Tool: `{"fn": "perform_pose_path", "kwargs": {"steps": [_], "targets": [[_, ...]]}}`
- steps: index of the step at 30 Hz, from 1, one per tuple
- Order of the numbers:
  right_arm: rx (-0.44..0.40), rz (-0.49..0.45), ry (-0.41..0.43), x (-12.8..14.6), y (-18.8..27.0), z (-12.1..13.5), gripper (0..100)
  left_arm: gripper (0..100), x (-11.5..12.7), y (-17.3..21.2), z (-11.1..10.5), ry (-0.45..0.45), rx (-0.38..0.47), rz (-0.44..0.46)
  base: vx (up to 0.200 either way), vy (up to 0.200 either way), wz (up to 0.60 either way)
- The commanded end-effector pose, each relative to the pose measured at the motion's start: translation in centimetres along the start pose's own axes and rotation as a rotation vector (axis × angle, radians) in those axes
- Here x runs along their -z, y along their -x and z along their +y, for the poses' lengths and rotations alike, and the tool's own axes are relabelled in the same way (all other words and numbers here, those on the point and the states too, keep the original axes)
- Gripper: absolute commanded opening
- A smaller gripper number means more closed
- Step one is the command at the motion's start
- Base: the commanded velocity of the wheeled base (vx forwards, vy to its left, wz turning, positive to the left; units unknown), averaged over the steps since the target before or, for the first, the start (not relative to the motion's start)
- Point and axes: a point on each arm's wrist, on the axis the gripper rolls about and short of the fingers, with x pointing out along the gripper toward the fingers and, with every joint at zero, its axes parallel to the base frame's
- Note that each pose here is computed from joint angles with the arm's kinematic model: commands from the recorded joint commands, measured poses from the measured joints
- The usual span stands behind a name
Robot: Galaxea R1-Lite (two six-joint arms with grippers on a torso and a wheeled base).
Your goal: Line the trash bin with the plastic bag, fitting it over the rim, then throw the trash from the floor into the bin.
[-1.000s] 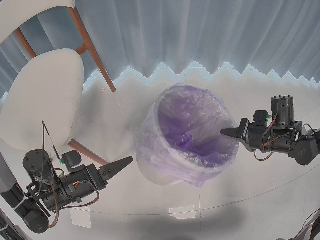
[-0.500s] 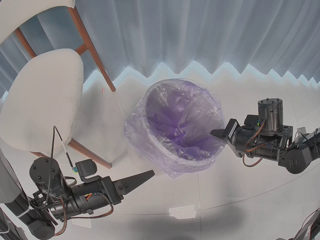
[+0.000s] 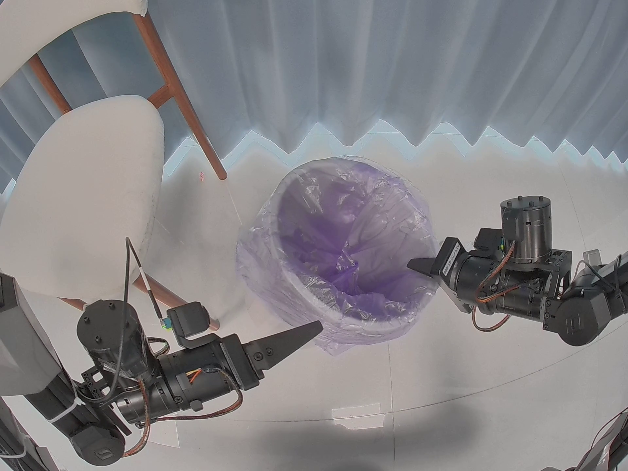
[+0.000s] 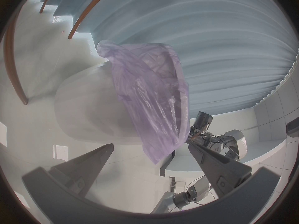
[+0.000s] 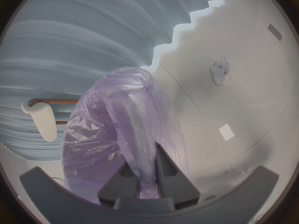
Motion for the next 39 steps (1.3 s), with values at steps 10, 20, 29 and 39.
{"fn": "perform_pose_path", "kwargs": {"steps": [10,20,29,39], "targets": [[-0.046,-0.008,0.018,0.3,0.1,0.9,0,0,-0.2,-0.9,0.6,0.008,-0.046,-0.047,0.0,0.0,0.0],[-0.062,-0.028,-0.01,-0.4,0.1,1.3,0,0,-0.5,0.2,1.7,0.021,-0.107,-0.062,0.0,0.0,0.0],[-0.068,-0.038,-0.049,-0.9,0.1,1.4,0,0,-1.0,0.9,2.7,0.035,-0.153,-0.088,0.0,0.0,0.0],[-0.072,-0.034,-0.102,-0.8,0.3,1.5,0,100,-1.3,0.6,3.0,0.009,-0.18,-0.115,0.0,0.0,0.0]]}}
